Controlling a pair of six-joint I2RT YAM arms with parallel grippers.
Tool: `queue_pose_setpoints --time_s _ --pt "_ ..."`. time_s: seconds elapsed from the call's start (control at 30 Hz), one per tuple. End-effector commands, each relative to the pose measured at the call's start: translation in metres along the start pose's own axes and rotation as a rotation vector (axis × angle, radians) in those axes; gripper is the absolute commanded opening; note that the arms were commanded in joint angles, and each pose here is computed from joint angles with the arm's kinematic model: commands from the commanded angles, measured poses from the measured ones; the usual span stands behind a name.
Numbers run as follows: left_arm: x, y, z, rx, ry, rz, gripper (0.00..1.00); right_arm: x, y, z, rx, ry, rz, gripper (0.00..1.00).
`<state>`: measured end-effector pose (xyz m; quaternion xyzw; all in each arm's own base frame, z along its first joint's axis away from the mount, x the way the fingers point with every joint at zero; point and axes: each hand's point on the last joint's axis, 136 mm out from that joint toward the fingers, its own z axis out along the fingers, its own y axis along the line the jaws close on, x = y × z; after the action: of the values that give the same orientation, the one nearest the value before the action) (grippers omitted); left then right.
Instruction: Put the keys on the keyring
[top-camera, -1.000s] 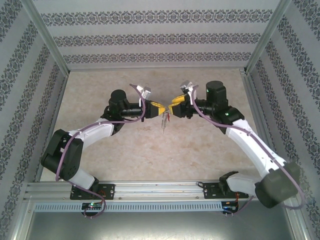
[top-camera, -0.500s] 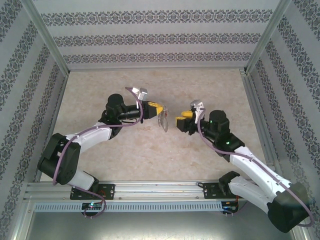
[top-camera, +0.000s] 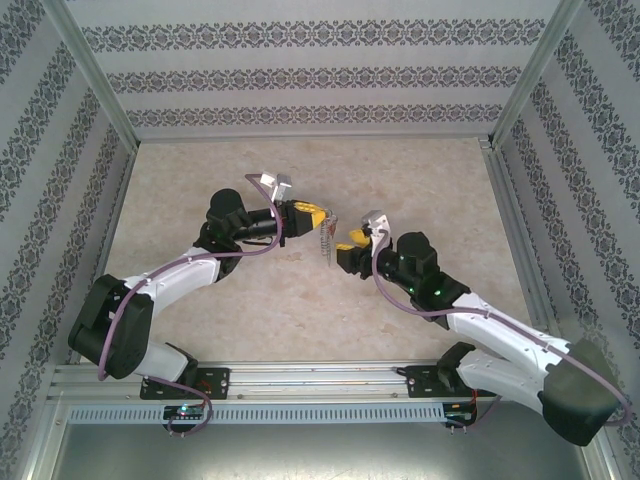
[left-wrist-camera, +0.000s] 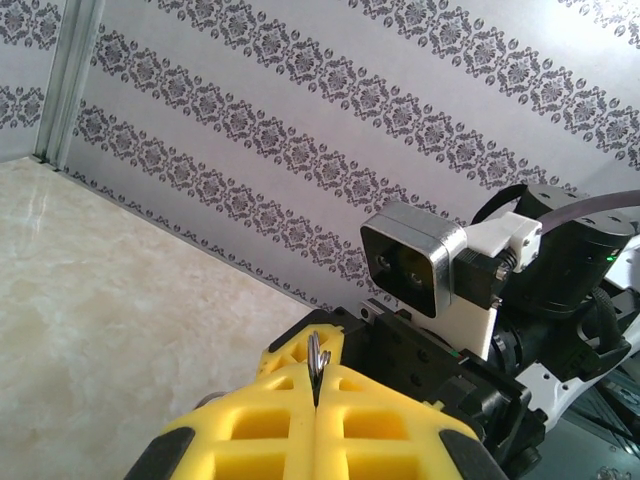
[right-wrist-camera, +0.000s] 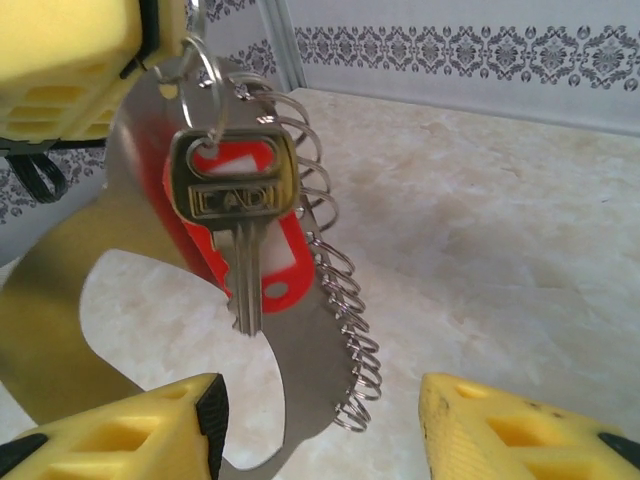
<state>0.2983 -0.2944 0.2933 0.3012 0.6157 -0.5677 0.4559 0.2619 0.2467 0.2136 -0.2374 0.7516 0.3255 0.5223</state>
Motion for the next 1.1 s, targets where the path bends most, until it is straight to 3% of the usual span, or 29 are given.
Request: queue_pose_setpoints --time_s 0.0,0.33,0.47,0.83,0.97,1.07 --pt "-0.016 -0.018 0.002 0.038 -0.040 0.055 0.00 -0.037 0.009 0.004 -0.008 -0.096 -0.050 0.55" --pt "-0.014 -0.021 0.005 0.044 -0.023 0.054 0.00 -0.046 0.010 0.020 -0.009 -0.093 -0.077 0.55" --pt "-0.014 -0.022 0.005 0.042 -0.021 0.058 0.00 -0.043 0.009 0.022 -0.002 -0.081 -0.086 0.50" --pt "-0.017 -0.021 0.003 0.014 -0.034 0.075 0.00 -0.028 0.012 0.014 -0.021 -0.047 -0.096 0.11" --pt "-0.018 -0.019 0.003 0.005 -0.042 0.079 0.00 -0.027 0.017 0.012 -0.040 -0.040 -0.101 0.01" --pt "-0.019 -0.018 0.003 -0.002 -0.047 0.081 0.00 -0.025 0.021 0.012 -0.052 -0.034 -0.105 0.00"
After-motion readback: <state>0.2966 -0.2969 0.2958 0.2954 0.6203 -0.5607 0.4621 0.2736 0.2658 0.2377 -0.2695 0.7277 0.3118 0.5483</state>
